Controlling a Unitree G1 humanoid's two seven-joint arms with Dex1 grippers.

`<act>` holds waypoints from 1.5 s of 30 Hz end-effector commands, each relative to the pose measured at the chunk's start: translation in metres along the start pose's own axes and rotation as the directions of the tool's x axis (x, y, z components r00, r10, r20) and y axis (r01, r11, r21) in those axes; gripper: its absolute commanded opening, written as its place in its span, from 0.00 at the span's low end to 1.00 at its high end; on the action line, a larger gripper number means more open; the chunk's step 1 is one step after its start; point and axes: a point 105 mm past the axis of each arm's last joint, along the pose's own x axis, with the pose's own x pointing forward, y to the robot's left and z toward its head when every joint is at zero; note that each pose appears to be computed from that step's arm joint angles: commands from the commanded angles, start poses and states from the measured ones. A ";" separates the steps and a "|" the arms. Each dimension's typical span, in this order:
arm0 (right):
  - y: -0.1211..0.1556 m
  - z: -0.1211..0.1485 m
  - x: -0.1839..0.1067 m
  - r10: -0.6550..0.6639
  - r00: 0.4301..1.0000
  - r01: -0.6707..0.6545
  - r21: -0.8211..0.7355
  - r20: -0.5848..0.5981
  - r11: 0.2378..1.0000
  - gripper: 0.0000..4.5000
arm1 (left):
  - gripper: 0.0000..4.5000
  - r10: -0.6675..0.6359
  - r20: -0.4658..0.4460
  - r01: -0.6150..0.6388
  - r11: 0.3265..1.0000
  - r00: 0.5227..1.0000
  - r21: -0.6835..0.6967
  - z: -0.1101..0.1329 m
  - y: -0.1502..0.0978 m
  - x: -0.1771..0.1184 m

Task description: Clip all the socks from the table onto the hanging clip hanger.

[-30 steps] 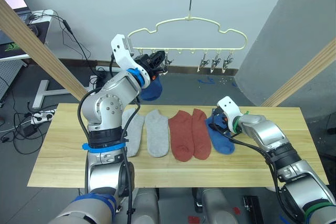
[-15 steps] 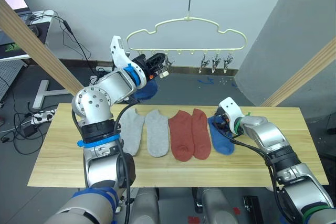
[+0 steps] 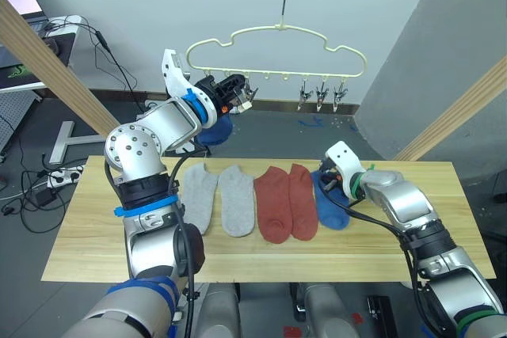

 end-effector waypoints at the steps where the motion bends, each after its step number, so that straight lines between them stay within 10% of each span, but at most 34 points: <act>1: 0.009 0.046 -0.020 0.031 0.992 -0.022 -0.071 0.122 0.997 0.01 | 0.03 -0.033 0.024 0.032 0.999 0.999 0.024 0.012 -0.009 -0.002; 17: 0.076 0.138 -0.015 0.215 0.927 -0.158 -0.198 0.307 0.967 0.01 | 0.03 -0.029 0.014 0.028 0.999 0.999 0.039 0.011 -0.008 0.000; 45: 0.093 0.186 -0.010 0.303 0.880 -0.196 -0.302 0.365 0.933 0.01 | 0.03 -0.024 0.004 0.024 0.998 1.000 0.055 0.004 -0.007 0.000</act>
